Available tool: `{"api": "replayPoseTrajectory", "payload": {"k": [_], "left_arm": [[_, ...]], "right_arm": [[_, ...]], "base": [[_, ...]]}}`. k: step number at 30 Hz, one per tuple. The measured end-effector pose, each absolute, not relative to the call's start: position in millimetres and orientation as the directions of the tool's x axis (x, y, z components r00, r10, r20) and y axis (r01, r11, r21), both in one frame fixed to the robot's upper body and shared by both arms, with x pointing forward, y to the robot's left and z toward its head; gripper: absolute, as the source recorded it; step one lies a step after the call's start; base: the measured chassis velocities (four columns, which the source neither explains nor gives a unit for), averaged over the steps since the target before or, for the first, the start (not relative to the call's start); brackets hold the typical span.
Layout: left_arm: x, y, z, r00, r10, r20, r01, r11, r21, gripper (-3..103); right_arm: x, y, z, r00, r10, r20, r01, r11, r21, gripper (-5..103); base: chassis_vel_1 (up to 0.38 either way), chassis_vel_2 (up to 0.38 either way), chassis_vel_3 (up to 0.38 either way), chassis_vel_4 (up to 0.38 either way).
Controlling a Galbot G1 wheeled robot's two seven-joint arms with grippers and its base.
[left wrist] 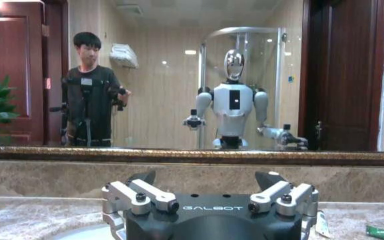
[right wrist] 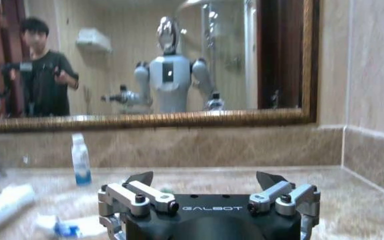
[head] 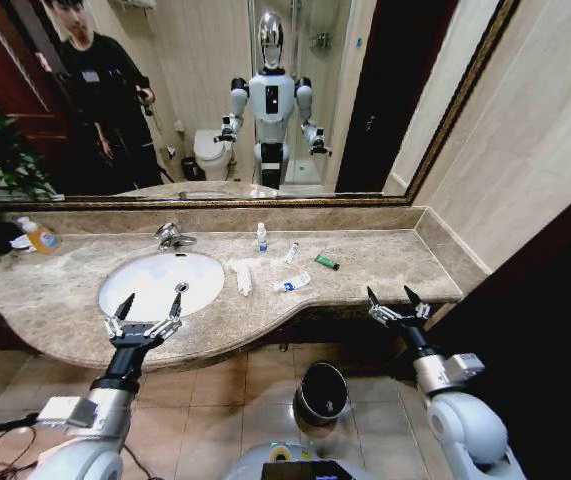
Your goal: Pick up the trash from the sink and place it in the trash bin.
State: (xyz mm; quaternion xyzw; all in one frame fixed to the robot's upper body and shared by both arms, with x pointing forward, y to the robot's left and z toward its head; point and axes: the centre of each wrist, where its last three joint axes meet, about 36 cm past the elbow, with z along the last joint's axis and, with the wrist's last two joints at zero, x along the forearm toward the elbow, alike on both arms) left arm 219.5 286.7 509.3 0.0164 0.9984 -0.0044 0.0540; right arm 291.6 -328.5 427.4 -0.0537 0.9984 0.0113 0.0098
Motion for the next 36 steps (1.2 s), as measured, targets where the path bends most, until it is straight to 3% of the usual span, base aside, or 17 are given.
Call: {"api": "replayPoseTrajectory", "payload": {"k": [4, 16, 22, 29, 36], "left_arm": [[219, 287, 509, -0.994, 0.032, -0.108, 0.033, 0.999, -0.007, 100], [219, 287, 509, -0.994, 0.032, -0.108, 0.033, 0.999, -0.007, 100], [219, 287, 509, -0.994, 0.032, -0.108, 0.033, 0.999, -0.007, 100], [219, 287, 509, -0.994, 0.032, -0.108, 0.033, 0.999, -0.007, 100], [219, 287, 509, -0.994, 0.032, -0.108, 0.033, 0.999, -0.007, 100]], "right_arm": [[306, -347, 411, -0.988, -0.152, -0.013, -0.152, 0.988, 0.021, 100], [311, -333, 442, -0.967, -0.246, -0.064, -0.252, 0.962, 0.103, 100], [334, -336, 459, -0.923, -0.384, -0.01, -0.384, 0.922, 0.04, 100], [372, -349, 458, -0.905, -0.422, 0.054, -0.423, 0.906, -0.007, 100], [435, -387, 465, -0.888, -0.458, 0.047, -0.459, 0.876, -0.15, 100]], "base": [[0.0, 0.0, 0.0, 0.0], [0.0, 0.0, 0.0, 0.0], [0.0, 0.0, 0.0, 0.0], [0.0, 0.0, 0.0, 0.0], [0.0, 0.0, 0.0, 0.0]]}}
